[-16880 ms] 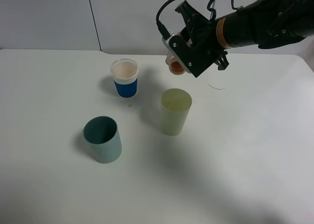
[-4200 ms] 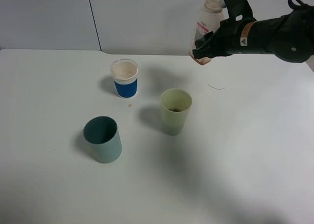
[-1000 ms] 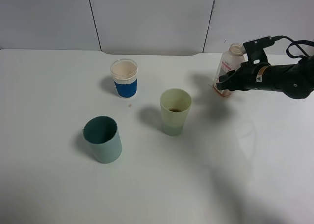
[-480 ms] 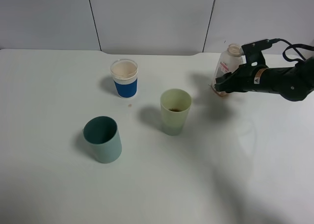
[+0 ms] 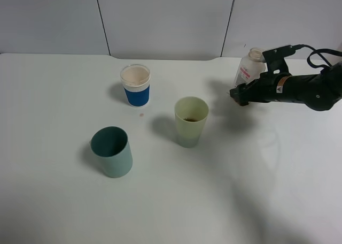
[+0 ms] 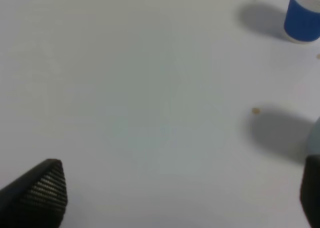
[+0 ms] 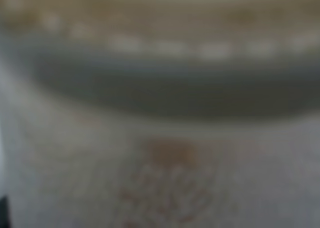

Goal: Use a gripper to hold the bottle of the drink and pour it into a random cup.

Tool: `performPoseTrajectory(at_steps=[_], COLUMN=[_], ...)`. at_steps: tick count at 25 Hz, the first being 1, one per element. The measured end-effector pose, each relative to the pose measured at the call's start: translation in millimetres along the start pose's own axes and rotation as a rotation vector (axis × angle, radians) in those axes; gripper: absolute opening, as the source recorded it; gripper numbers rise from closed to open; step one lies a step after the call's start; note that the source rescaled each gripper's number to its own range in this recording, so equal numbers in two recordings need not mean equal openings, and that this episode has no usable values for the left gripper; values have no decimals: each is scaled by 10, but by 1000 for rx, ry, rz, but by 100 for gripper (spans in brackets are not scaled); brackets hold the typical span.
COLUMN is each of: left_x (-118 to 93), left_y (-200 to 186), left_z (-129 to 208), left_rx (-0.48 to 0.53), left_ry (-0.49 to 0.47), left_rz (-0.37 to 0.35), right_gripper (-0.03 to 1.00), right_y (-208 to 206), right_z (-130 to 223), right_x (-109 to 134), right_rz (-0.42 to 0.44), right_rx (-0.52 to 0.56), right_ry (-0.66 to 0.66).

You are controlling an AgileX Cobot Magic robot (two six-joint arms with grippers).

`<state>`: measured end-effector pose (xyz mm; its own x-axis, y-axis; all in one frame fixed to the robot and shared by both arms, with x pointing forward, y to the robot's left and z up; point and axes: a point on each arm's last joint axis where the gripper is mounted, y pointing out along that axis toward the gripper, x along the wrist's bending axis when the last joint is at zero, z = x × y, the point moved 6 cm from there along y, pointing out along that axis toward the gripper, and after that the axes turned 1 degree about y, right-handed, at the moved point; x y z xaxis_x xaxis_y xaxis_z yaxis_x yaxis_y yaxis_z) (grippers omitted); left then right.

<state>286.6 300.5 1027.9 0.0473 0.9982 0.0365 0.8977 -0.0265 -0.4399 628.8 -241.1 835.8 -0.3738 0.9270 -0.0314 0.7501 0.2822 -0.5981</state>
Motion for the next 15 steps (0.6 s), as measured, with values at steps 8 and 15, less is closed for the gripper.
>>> performPoseTrajectory(at_steps=[8,15], left_x=[0,0], left_y=[0,0], left_z=[0,0], left_rx=[0,0], left_ry=[0,0], left_rz=[0,0], right_gripper=[75,75], right_y=[-133,-507], right_z=[-89,-601], right_x=[-48,-39], right_rz=[37,69], right_rx=[31,-104], right_ry=[-15,-20])
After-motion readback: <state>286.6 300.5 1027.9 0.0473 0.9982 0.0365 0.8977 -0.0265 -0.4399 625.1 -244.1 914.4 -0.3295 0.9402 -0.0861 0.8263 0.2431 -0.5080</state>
